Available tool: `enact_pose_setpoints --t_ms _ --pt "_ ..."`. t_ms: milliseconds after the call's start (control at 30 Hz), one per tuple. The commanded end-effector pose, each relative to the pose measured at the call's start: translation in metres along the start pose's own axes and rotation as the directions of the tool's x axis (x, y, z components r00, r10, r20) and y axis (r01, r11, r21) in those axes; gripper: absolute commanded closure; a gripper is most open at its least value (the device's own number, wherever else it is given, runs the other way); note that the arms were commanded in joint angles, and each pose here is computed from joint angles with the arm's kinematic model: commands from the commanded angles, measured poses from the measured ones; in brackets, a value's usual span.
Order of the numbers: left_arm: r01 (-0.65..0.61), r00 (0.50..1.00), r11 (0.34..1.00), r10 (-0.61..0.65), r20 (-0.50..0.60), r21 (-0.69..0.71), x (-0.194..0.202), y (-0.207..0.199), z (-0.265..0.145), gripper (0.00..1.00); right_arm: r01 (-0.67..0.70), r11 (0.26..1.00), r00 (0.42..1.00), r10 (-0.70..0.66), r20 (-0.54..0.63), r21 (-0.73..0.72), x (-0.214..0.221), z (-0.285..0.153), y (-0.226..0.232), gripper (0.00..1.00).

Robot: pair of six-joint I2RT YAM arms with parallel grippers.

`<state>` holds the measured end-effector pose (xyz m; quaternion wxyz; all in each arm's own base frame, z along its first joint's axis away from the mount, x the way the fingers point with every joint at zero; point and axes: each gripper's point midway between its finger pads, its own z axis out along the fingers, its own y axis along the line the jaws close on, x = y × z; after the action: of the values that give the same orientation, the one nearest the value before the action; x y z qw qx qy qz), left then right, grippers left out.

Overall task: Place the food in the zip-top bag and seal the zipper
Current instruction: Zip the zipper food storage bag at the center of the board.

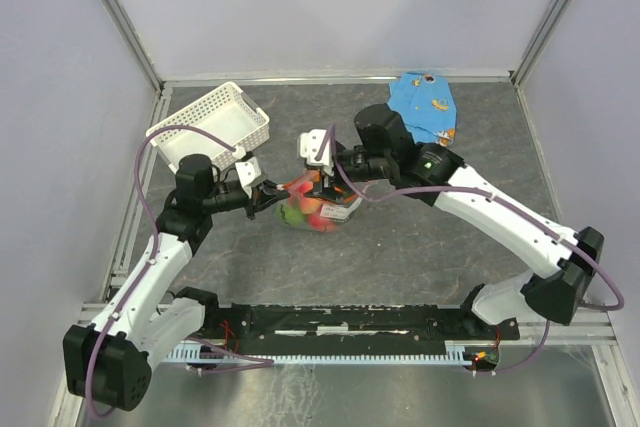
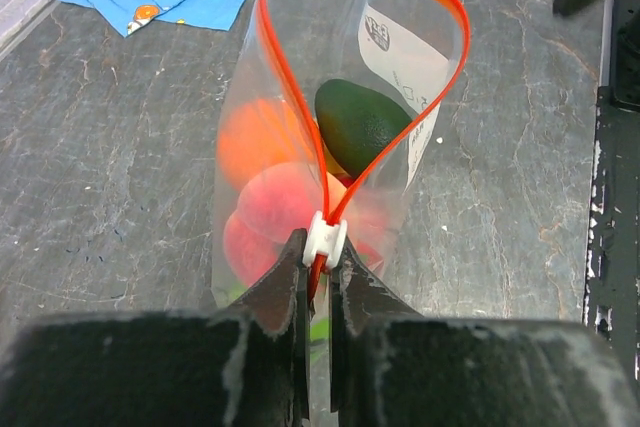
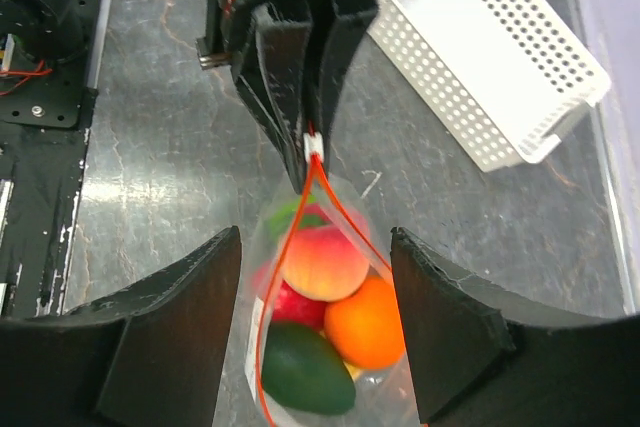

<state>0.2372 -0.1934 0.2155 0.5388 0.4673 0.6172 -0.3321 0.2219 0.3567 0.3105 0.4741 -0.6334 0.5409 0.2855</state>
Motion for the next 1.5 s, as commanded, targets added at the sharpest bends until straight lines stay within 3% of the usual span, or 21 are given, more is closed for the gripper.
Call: enact_pose_setpoints --t_ms 0,167,433,833,1100,1467 --pt "-0.083 0.996 0.996 0.084 0.016 -0.010 -0.022 0.005 -0.003 0.97 0.068 0.997 0.994 -0.064 0.092 -0.037 -0.032 0.019 0.000 0.31" --pt "-0.086 0.996 0.996 0.086 0.020 -0.008 -0.024 0.004 -0.003 0.97 0.088 0.994 0.995 -0.085 0.043 -0.068 -0.014 0.044 0.003 0.32" --pt "-0.090 0.996 0.996 0.090 0.028 0.012 -0.026 -0.003 -0.004 0.97 0.122 0.992 0.991 -0.122 -0.058 -0.001 0.021 0.058 -0.012 0.41" --pt "-0.099 0.994 0.994 0.097 0.046 0.044 -0.030 -0.008 -0.004 0.97 0.091 0.991 0.996 -0.088 0.033 -0.099 0.005 0.071 0.002 0.49" --pt "-0.098 0.994 0.994 0.096 0.043 0.048 -0.029 -0.009 -0.004 0.97 0.094 0.988 0.995 -0.088 0.053 -0.123 -0.001 0.074 0.004 0.61" --pt "-0.103 0.994 0.994 0.102 0.037 0.039 -0.029 -0.008 -0.004 0.97 0.096 0.985 0.994 -0.088 0.058 -0.143 -0.002 0.074 0.007 0.65"
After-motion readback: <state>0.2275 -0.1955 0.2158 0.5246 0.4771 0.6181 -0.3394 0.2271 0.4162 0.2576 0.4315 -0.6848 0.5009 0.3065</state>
